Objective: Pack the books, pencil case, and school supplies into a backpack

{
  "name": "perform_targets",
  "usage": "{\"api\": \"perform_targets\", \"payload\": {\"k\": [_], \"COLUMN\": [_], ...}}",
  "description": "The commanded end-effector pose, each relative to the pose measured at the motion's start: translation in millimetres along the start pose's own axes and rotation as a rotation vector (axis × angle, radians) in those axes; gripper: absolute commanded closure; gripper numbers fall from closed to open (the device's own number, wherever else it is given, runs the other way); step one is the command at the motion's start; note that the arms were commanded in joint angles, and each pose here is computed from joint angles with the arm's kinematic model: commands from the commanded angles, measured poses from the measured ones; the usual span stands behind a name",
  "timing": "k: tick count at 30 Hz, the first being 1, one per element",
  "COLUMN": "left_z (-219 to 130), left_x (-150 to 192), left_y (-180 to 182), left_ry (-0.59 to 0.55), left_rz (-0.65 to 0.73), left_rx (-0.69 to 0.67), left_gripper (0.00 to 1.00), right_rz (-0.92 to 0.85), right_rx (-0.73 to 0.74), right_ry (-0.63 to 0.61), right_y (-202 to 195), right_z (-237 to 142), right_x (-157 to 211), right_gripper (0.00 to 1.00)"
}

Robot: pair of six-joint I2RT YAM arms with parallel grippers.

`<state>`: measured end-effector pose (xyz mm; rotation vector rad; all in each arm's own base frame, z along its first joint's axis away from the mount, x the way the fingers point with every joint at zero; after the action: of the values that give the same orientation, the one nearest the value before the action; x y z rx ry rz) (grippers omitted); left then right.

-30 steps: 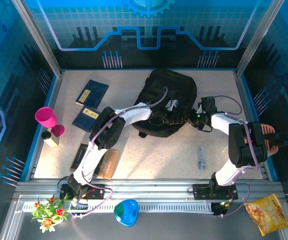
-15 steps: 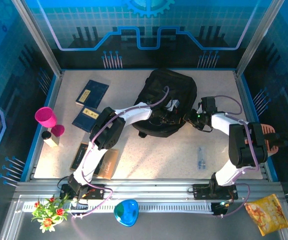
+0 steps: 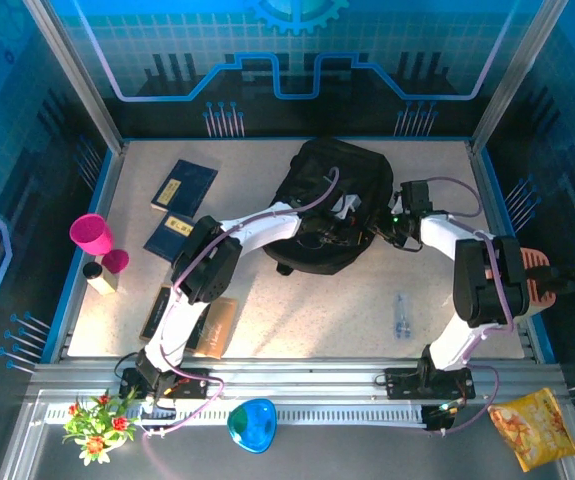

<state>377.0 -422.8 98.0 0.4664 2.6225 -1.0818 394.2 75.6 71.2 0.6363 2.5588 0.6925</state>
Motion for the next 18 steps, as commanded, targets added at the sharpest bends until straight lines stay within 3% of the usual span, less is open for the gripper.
{"api": "perform_targets", "payload": {"k": [1, 9, 18], "left_z": [-17, -34, -75], "left_x": [8, 34, 73], "left_y": [-8, 3, 25], "left_ry": [0.013, 0.078, 0.114], "left_rz": [0.011, -0.024, 0.022], "left_rx": [-0.023, -0.106, -0.255], "left_gripper": [1.00, 1.00, 1.00], "right_rz": [0.014, 0.020, 0.013], "right_rx": [0.025, 0.068, 0.062], "right_ry": [0.006, -0.016, -0.032], "right_y": [-7, -14, -9], "right_z": [3, 8, 15], "right_x": [-7, -12, -24], "right_gripper": [0.76, 0.82, 0.87]}}
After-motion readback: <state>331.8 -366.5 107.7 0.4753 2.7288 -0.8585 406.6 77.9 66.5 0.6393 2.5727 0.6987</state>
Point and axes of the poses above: each hand's point on the last joint's axis, 136 mm out from that joint toward the fingers, its own z axis out along the fingers, its own y axis along the line the jaws close on, x = y × z, the point moved 2 cm from there along -z, back along the fingers, and after that the axes turned 1 degree about z, right-handed, at the moved point
